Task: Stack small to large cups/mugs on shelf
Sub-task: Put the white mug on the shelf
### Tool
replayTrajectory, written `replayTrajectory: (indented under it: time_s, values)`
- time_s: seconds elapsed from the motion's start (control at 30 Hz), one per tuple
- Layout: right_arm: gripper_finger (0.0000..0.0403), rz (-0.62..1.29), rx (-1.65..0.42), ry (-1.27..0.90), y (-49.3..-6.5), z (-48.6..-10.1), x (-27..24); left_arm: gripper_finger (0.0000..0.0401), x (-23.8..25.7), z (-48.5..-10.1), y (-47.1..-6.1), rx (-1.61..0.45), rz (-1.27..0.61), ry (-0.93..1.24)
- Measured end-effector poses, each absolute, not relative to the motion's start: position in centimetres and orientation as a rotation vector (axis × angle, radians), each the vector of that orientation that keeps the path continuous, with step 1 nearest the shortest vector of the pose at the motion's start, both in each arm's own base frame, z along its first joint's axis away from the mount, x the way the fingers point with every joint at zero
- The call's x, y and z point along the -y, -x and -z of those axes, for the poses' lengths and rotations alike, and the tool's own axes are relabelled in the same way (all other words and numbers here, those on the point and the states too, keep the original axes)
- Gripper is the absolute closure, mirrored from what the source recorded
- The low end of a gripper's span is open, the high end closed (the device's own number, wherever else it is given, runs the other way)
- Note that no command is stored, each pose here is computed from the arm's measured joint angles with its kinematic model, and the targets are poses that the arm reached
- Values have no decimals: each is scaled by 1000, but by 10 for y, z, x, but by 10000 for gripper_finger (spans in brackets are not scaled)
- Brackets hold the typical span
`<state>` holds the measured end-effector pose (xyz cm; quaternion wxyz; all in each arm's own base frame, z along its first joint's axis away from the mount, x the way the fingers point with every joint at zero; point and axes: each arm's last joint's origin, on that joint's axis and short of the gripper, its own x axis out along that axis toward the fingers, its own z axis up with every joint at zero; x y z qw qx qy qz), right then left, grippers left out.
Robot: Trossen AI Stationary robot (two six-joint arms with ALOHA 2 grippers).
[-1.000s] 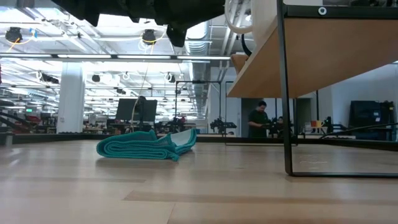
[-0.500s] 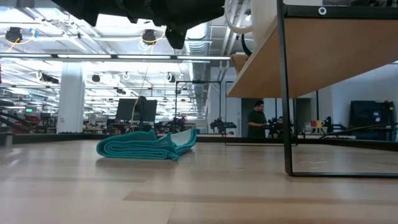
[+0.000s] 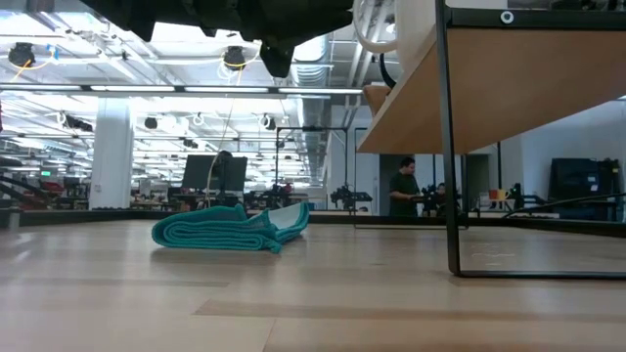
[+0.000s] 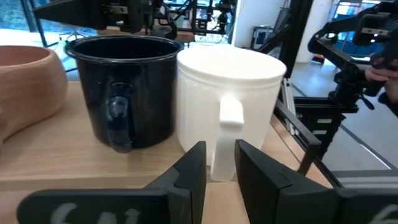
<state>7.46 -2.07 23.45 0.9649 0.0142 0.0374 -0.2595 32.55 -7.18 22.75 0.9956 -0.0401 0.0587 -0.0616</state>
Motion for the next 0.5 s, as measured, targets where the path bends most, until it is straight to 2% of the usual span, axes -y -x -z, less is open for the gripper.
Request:
replayTrajectory:
  time_s: [0.27, 0.5]
  values:
    - [383, 525, -76, -29, -75, -234, 21, 325, 73, -227, -325, -120, 161, 81]
    - [386, 525, -77, -29, -75, -234, 21, 296, 72, -227, -325, -119, 143, 80]
